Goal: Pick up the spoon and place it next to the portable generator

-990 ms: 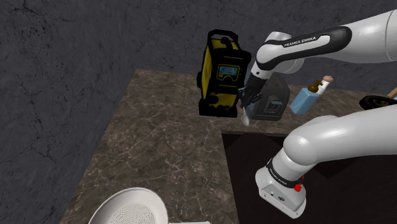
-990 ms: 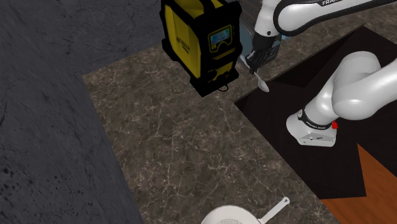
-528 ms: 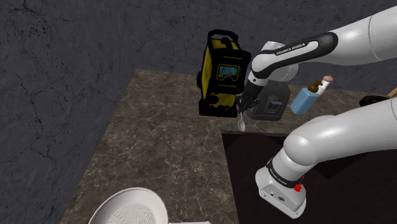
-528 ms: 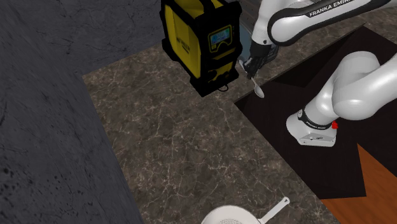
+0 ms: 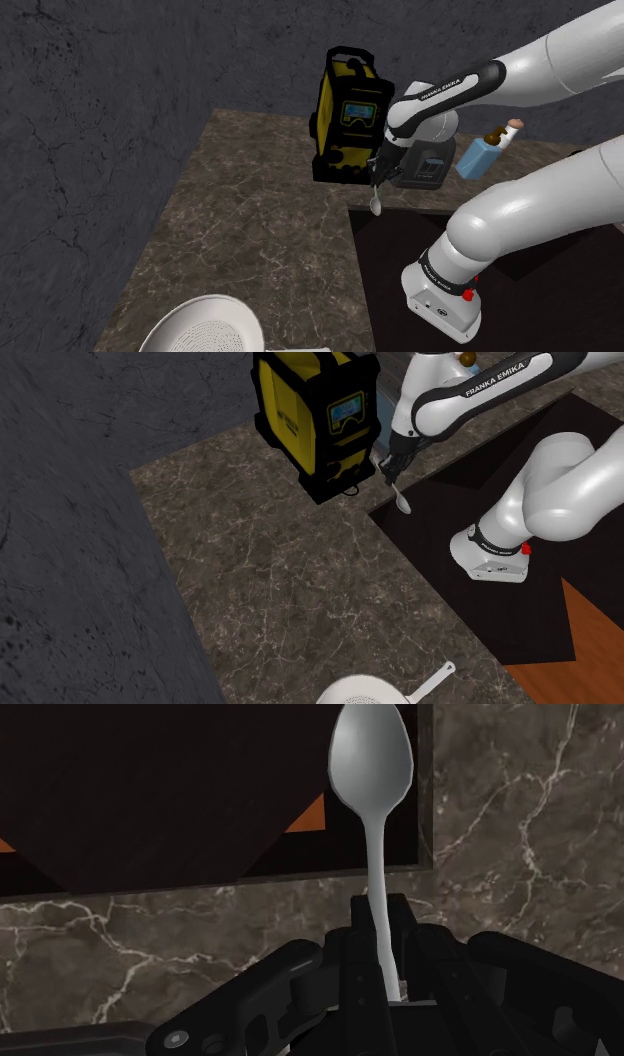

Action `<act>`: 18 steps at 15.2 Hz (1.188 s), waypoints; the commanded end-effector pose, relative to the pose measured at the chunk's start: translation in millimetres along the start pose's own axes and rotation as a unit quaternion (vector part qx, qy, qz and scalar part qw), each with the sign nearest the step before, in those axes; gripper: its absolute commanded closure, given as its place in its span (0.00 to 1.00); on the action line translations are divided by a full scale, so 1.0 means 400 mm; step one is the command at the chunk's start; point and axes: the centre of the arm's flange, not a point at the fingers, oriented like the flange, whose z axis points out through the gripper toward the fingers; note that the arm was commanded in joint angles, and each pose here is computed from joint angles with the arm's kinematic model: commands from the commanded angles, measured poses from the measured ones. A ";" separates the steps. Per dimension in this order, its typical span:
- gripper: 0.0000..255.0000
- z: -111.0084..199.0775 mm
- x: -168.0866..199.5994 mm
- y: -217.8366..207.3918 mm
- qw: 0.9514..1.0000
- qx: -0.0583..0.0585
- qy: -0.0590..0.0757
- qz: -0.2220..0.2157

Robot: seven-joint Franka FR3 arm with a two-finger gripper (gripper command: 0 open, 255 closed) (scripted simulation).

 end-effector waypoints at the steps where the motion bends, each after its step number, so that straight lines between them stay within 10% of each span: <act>1: 1.00 0.028 0.004 0.004 1.000 0.000 0.000 0.000; 18: 1.00 0.213 0.031 0.032 1.000 0.000 0.000 0.000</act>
